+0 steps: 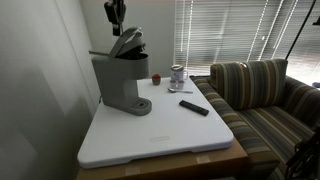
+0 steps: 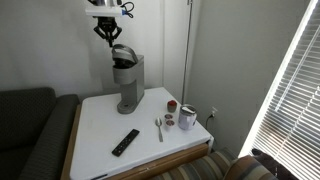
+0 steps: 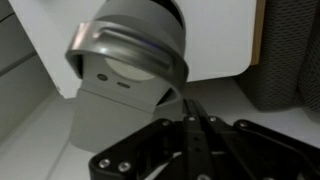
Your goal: Push the lid of the coffee machine downwards
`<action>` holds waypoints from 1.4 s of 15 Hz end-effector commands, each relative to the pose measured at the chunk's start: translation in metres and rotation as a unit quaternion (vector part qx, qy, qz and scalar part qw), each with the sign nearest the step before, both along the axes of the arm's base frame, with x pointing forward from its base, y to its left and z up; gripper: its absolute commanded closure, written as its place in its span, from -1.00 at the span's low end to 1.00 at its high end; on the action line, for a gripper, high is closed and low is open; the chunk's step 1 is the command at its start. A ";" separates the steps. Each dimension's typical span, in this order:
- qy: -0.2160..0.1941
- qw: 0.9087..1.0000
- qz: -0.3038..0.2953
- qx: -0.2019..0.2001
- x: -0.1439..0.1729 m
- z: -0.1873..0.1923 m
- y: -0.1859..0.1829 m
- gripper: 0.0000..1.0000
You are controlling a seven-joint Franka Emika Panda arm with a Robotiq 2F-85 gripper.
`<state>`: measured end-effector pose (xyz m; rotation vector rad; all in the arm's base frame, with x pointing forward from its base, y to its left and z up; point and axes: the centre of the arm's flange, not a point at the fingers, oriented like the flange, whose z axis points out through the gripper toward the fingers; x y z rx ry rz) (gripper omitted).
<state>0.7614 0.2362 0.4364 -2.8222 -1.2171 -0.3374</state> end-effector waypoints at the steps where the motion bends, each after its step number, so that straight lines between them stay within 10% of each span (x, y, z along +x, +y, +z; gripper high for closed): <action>1: -0.028 0.999 -0.014 0.006 0.012 0.054 -0.041 1.00; 9: -0.008 1.000 -0.011 -0.009 0.012 0.124 -0.092 1.00; 21: 0.024 0.999 0.032 -0.024 -0.021 0.108 -0.095 1.00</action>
